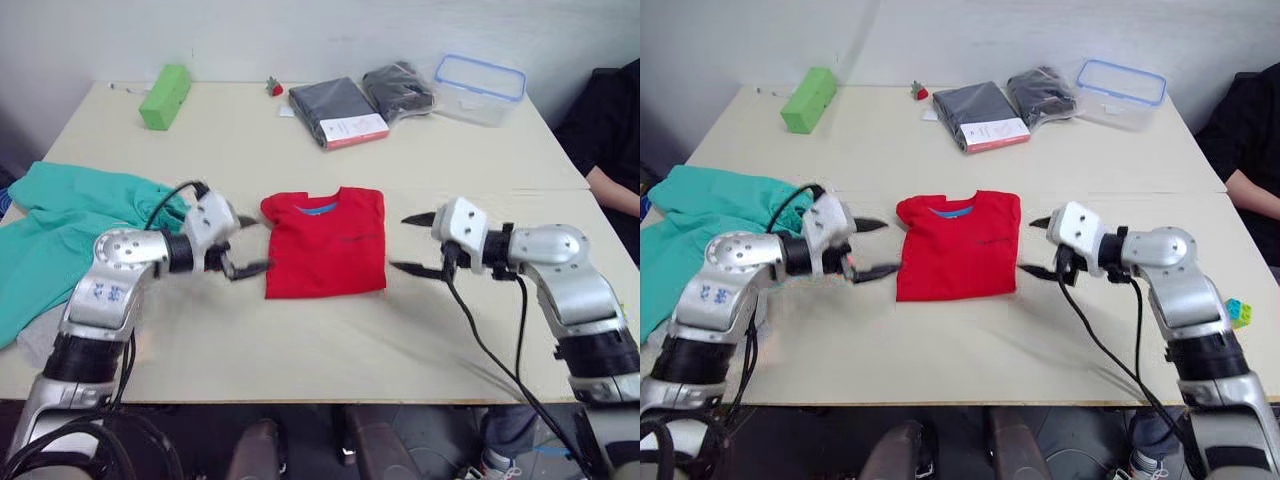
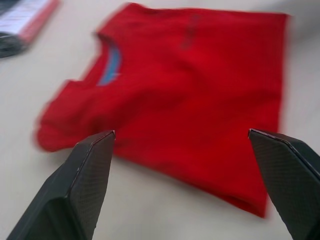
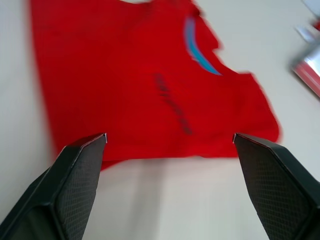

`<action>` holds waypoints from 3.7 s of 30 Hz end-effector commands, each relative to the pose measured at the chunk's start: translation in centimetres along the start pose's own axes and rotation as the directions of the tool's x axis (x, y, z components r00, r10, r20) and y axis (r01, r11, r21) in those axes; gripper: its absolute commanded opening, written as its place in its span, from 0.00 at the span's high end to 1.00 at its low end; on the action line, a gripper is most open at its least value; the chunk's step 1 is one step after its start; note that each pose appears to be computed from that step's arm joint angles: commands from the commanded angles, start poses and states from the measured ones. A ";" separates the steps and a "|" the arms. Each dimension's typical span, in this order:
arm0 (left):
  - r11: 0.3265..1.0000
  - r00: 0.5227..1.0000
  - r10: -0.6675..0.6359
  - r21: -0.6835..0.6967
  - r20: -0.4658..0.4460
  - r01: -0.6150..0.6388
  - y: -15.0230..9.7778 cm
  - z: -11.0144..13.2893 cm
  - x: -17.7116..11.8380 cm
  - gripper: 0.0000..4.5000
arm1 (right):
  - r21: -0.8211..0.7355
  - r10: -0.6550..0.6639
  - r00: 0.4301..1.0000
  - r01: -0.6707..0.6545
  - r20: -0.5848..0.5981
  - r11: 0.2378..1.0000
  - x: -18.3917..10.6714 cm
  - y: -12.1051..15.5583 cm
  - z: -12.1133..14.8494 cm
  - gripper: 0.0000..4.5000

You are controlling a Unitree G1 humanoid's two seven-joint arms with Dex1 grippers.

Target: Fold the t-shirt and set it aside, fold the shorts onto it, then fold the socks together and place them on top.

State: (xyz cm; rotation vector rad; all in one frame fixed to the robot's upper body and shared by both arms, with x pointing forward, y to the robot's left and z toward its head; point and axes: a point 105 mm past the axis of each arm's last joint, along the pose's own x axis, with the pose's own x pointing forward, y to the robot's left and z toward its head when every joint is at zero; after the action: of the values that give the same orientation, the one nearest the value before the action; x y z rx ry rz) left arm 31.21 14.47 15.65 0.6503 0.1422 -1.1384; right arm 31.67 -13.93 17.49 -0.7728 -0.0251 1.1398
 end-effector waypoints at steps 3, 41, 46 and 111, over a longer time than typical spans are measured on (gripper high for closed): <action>0.975 0.988 -0.105 0.184 -0.116 0.125 -2.5 -1.1 1.5 0.01 | -0.279 0.073 0.997 -0.077 -0.026 0.957 1.8 2.5 0.4 0.09; 0.911 0.896 -0.396 0.040 -0.204 0.411 -10.4 -3.5 -1.8 0.99 | -0.103 0.276 0.958 -0.283 -0.082 0.953 -0.8 11.1 -0.4 1.00; 0.942 0.918 -0.331 -0.010 -0.220 0.337 -10.4 -4.0 -2.0 0.99 | -0.065 0.208 0.972 -0.216 -0.111 0.974 -1.3 10.8 -1.2 1.00; 0.939 0.994 -0.093 -0.335 -0.052 0.071 -1.3 -1.5 5.9 1.00 | 0.004 0.202 0.979 -0.202 0.013 0.979 4.8 8.0 -0.9 1.00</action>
State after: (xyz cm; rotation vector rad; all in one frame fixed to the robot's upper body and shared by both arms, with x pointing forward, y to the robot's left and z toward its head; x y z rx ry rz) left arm 32.23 10.26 11.36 0.3358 0.4253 -1.1614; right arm 27.67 -8.74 10.89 -0.6939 0.0606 1.3428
